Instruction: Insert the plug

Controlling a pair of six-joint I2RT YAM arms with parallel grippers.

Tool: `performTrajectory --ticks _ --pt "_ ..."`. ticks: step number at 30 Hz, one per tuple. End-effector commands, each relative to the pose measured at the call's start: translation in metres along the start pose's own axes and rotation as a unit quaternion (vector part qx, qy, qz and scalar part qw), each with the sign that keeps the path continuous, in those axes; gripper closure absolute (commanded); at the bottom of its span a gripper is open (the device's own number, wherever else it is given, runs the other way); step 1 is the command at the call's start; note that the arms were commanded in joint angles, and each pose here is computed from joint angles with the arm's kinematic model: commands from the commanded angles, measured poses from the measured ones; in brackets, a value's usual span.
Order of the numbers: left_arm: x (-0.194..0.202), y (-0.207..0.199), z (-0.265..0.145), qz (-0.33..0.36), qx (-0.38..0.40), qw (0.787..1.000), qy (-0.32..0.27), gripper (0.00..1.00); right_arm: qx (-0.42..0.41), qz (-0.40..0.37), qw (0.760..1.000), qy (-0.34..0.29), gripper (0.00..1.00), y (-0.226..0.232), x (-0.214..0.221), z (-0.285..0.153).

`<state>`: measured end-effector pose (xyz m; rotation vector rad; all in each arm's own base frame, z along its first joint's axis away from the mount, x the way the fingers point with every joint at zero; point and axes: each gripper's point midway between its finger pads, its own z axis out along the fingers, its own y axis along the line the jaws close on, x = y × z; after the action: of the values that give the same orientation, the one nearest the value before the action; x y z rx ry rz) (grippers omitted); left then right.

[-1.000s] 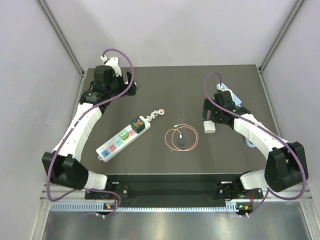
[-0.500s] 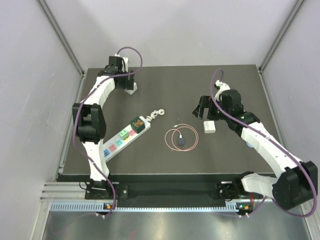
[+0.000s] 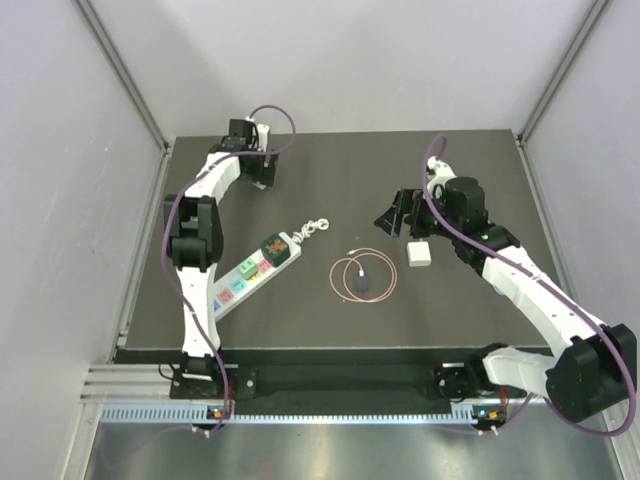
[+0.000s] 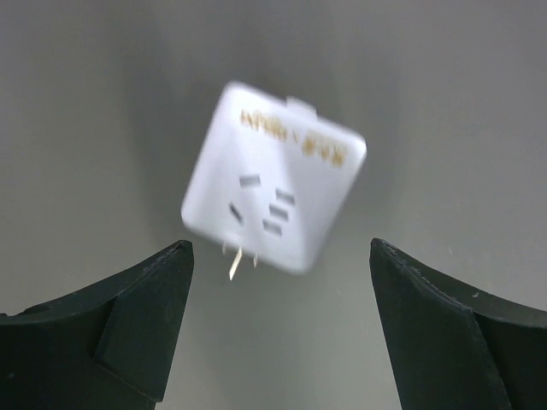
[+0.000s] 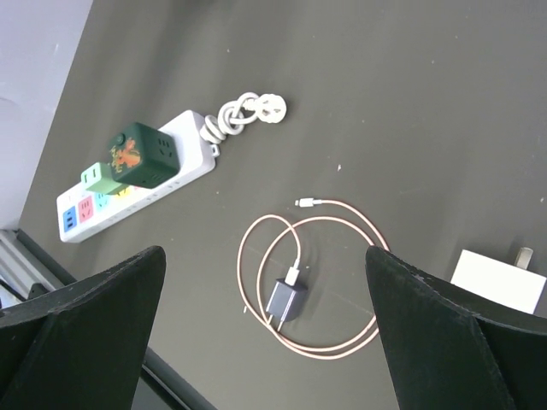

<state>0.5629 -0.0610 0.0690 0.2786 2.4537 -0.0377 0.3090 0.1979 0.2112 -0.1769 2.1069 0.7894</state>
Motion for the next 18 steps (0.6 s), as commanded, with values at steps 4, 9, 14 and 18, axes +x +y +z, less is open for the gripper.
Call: performTrajectory --ticks 4,9,14,18 --pt "-0.032 0.017 0.018 0.009 -0.013 0.999 -0.047 0.13 -0.027 -0.015 0.999 -0.022 0.0 0.015 -0.014 0.003" --pt "-0.028 0.005 0.03 0.016 0.023 0.999 -0.047 0.21 -0.022 -0.018 0.999 -0.025 0.0 0.012 -0.016 0.006" --pt "-0.033 -0.013 0.022 0.032 0.074 0.995 -0.057 0.73 -0.018 -0.02 0.999 -0.019 0.01 0.007 -0.012 0.011" --pt "-0.053 -0.039 -0.014 0.048 0.133 0.985 -0.094 0.94 -0.013 -0.024 1.0 -0.012 0.0 0.004 -0.007 0.011"
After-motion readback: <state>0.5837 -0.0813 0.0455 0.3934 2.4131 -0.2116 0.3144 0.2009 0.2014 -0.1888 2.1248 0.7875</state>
